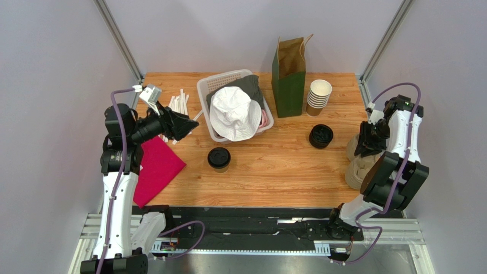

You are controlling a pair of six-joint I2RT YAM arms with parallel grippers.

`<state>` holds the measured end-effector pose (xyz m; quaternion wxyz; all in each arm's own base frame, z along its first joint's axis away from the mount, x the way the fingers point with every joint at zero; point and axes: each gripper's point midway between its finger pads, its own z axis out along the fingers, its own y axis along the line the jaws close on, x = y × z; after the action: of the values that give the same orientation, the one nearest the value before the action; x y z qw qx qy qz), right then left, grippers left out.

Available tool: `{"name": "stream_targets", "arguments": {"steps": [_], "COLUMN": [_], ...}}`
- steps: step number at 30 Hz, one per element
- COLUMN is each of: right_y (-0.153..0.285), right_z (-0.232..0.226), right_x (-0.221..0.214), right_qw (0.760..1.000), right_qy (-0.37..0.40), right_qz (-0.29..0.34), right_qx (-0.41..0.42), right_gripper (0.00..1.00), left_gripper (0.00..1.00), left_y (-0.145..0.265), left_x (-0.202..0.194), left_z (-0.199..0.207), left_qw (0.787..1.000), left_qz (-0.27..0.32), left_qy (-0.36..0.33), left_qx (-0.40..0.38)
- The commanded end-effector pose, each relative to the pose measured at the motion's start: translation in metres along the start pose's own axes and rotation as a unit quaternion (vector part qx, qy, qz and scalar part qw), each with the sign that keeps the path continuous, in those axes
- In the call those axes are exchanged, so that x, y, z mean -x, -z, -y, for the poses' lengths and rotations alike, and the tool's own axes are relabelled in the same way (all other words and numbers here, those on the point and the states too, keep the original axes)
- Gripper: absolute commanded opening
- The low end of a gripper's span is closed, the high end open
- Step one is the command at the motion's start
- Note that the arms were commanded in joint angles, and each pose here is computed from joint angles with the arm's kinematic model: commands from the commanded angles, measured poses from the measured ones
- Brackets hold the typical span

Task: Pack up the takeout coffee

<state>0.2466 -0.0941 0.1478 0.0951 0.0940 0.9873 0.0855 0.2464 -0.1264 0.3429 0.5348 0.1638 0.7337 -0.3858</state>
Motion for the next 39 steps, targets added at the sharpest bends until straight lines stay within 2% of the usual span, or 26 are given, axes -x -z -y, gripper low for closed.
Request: {"name": "stream_targets", "arguments": {"steps": [1, 4, 17, 39], "right_y": [0.006, 0.002, -0.005, -0.022], "right_z": [0.008, 0.009, 0.01, 0.021], "right_x": [-0.012, -0.013, 0.005, 0.01], "right_qw": [0.999, 0.999, 0.999, 0.999], "right_qy": [-0.008, -0.011, -0.022, -0.018], "right_qz": [0.002, 0.005, 0.011, -0.008], "right_qx": [-0.034, -0.037, -0.026, -0.038], "right_gripper": [0.31, 0.34, 0.33, 0.25], "left_gripper": [0.69, 0.69, 0.69, 0.69], "left_y": [0.0, -0.001, -0.003, -0.008], "left_x": [0.003, 0.002, -0.005, -0.014], "left_z": [0.0, -0.003, -0.007, -0.018], "left_qw": [1.0, 1.0, 1.0, 1.0], "left_qz": [0.011, 0.01, 0.002, -0.009], "left_qy": [-0.015, -0.012, -0.009, 0.002], "left_qx": [-0.006, -0.005, -0.001, 0.005]}}
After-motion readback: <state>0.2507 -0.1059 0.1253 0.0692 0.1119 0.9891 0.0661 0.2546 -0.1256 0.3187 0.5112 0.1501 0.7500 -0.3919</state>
